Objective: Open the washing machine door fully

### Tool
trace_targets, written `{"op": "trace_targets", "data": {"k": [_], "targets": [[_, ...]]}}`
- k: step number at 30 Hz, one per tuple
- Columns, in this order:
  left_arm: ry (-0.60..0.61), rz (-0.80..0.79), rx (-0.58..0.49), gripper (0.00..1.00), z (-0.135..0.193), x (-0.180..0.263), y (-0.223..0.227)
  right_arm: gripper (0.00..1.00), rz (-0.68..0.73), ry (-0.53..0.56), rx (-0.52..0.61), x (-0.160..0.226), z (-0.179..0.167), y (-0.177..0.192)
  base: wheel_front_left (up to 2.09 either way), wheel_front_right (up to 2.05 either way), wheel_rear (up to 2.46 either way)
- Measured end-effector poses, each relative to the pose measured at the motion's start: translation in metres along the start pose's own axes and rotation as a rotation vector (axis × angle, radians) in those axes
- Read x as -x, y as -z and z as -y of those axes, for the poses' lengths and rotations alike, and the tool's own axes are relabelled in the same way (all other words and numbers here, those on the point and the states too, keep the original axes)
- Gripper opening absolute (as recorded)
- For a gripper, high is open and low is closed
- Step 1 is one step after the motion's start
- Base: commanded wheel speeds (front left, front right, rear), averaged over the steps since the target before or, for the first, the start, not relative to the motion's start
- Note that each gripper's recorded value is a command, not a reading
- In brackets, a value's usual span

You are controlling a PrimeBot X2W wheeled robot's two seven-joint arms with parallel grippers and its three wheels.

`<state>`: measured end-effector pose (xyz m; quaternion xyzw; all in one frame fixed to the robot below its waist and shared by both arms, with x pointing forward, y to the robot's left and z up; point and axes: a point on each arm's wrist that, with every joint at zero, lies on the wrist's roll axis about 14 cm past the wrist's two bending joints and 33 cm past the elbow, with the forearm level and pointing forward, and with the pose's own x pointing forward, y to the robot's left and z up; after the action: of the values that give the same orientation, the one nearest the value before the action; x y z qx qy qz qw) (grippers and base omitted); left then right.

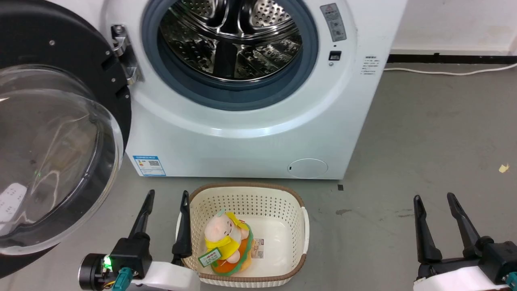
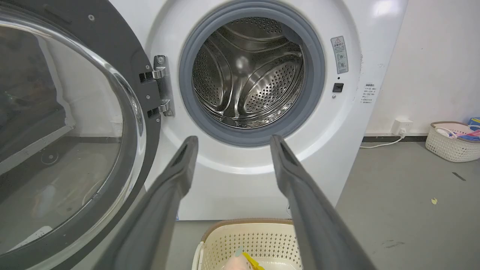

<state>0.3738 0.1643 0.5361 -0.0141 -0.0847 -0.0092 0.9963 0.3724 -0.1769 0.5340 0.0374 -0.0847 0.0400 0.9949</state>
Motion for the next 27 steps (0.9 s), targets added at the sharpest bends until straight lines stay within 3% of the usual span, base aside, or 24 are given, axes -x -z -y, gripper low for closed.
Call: {"op": "trace_targets", "data": {"k": [27], "targets": [[0.017,-0.061,0.024,1.00,0.007,0.012,0.018,1.00,-0.023,-0.024,0.013,0.005,-0.008,0.006,0.00,0.00,0.00]]}}
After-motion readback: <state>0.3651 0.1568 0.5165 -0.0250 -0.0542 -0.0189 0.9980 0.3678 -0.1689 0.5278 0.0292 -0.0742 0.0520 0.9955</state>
